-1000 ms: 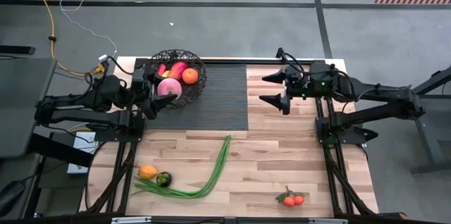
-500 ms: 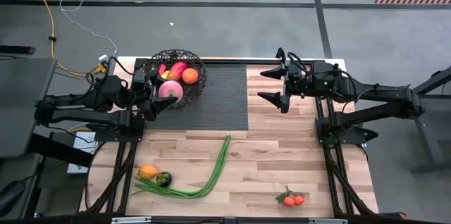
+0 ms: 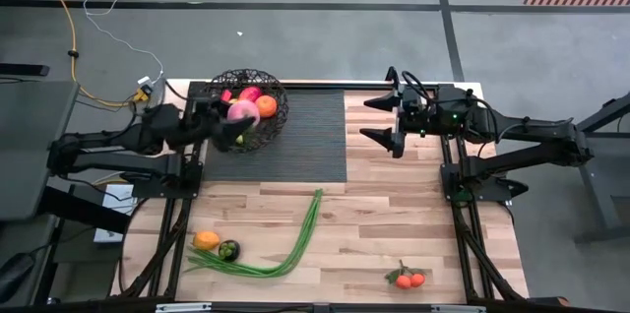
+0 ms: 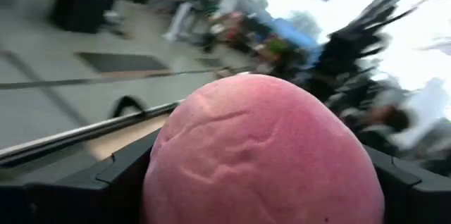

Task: Build produce basket
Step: Put the pink peach into the black basket

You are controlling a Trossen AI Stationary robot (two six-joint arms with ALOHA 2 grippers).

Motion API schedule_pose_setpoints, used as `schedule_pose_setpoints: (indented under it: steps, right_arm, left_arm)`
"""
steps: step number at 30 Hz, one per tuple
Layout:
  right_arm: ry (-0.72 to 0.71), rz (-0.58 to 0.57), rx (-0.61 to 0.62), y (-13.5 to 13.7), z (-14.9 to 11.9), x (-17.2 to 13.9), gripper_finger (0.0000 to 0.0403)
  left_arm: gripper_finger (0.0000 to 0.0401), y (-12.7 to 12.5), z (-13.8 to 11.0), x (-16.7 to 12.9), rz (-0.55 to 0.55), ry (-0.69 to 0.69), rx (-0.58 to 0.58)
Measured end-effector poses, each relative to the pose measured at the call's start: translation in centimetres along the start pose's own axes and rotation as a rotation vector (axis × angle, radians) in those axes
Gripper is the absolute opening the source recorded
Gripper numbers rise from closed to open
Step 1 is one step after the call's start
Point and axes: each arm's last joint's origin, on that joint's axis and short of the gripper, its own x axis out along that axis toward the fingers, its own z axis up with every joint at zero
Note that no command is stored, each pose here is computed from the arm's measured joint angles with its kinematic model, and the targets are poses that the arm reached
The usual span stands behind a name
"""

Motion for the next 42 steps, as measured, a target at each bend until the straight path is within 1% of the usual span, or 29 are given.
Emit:
schedule_pose_setpoints:
  steps: [3, 7, 9, 11, 12, 14, 17, 20, 24, 29, 34, 38, 42]
  right_arm:
    - [0.01, -0.002, 0.002, 0.0, -0.1, 0.0, 0.0397]
    - [0.027, -0.006, 0.002, -0.1, -0.3, 0.0, 0.0397]
    - [0.034, -0.007, 0.004, -0.1, -0.3, 0.0, 0.0397]
    - [0.038, -0.008, 0.018, -0.1, -0.4, 0.0, 0.0397]
    - [0.041, -0.009, 0.024, -0.1, -0.4, 0.0, 0.0397]
    - [0.048, -0.011, 0.041, -0.1, -0.5, 0.0, 0.0397]
    - [0.059, -0.014, 0.049, -0.1, -0.6, 0.0, 0.0397]
    - [0.072, -0.017, 0.056, -0.1, -0.7, 0.0, 0.0397]
    - [0.08, -0.02, 0.062, -0.2, -0.8, 0.0, 0.0397]
    - [0.081, -0.02, 0.062, -0.2, -0.8, 0.0, 0.0397]
    - [0.081, -0.02, 0.062, -0.2, -0.8, 0.0, 0.0397]
    - [0.081, -0.02, 0.06, -0.2, -0.8, 0.0, 0.0397]
    - [0.081, -0.02, 0.059, -0.2, -0.8, 0.0, 0.0397]
  left_arm:
    - [0.0322, 0.6, 0.7, 1.4, 0.136, 0.069, 0.036]
    - [0.0322, 2.4, 2.4, 3.4, 0.393, 0.217, 0.103]
    - [0.0322, 3.6, 3.1, 4.5, 0.511, 0.303, 0.154]
    - [0.0322, 5.2, 3.0, 5.4, 0.617, 0.416, 0.196]
    - [0.0322, 6.0, 2.9, 5.9, 0.657, 0.468, 0.199]
    - [0.0322, 7.7, 2.2, 6.7, 0.723, 0.558, 0.183]
    - [0.0322, 10.1, 0.7, 7.6, 0.85, 0.685, 0.116]
    - [0.0322, 12.2, -0.6, 8.5, 0.955, 0.769, 0.051]
    - [0.0322, 14.2, -2.2, 9.7, 1.005, 0.858, 0.015]
    - [0.0322, 16.0, -4.4, 10.8, 1.052, 0.956, -0.01]
    - [0.0322, 17.2, -6.2, 11.5, 1.057, 1.05, -0.044]
    - [0.0322, 17.6, -6.8, 11.7, 1.082, 1.069, -0.065]
    - [0.0322, 17.9, -7.1, 11.8, 1.095, 1.075, -0.057]
